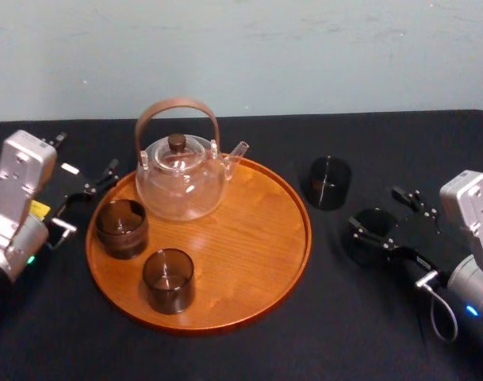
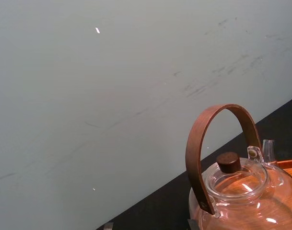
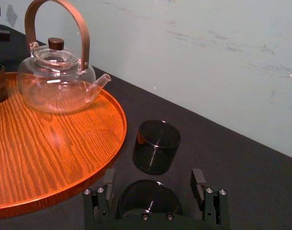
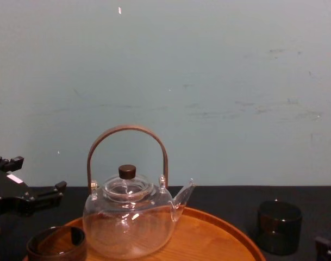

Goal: Pick up the glass from the table and place it on the tray.

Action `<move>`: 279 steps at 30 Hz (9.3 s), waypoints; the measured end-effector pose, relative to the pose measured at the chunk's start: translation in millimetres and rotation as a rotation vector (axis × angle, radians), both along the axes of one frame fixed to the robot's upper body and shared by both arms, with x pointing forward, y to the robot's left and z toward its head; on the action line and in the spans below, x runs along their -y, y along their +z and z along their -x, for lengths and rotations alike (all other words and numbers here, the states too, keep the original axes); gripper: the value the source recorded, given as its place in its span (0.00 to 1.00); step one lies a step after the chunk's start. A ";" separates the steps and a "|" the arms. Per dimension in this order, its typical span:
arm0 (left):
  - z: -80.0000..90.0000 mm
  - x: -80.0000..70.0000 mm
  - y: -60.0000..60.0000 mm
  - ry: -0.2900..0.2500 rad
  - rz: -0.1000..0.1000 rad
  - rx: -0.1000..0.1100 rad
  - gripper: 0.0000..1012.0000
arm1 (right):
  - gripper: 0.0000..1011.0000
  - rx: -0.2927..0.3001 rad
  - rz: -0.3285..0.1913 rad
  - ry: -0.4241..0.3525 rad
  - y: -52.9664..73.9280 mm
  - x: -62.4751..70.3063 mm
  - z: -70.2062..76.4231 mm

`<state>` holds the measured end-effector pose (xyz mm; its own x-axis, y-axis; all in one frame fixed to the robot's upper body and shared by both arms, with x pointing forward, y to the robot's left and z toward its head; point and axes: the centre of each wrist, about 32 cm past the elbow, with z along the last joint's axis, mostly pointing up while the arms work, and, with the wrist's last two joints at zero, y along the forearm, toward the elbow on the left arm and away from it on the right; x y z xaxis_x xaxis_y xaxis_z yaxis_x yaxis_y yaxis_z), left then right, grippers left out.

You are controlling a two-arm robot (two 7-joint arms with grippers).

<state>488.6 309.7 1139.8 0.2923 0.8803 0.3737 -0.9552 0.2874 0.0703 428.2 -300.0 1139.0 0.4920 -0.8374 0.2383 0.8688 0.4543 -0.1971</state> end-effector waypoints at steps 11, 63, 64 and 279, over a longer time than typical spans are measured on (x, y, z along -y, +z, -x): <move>0.0 0.0 0.0 0.000 0.000 0.000 0.99 | 0.99 -0.017 0.006 -0.010 -4.1 1.4 2.2; 0.0 0.0 0.0 0.000 0.000 0.000 0.99 | 0.99 -0.038 -0.012 -0.031 -14.2 11.0 11.1; 0.0 0.0 0.0 0.000 0.000 0.000 0.99 | 0.99 -0.042 -0.013 -0.033 -14.9 11.8 11.7; 0.0 0.0 0.0 0.000 0.000 0.000 0.99 | 0.94 -0.116 -0.043 0.418 -43.2 -118.0 -40.5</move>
<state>488.6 309.7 1139.8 0.2924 0.8803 0.3737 -0.9552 0.2874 0.0704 468.7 -182.0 1095.8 0.8121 -0.5687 0.1308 0.5819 0.7722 -0.2553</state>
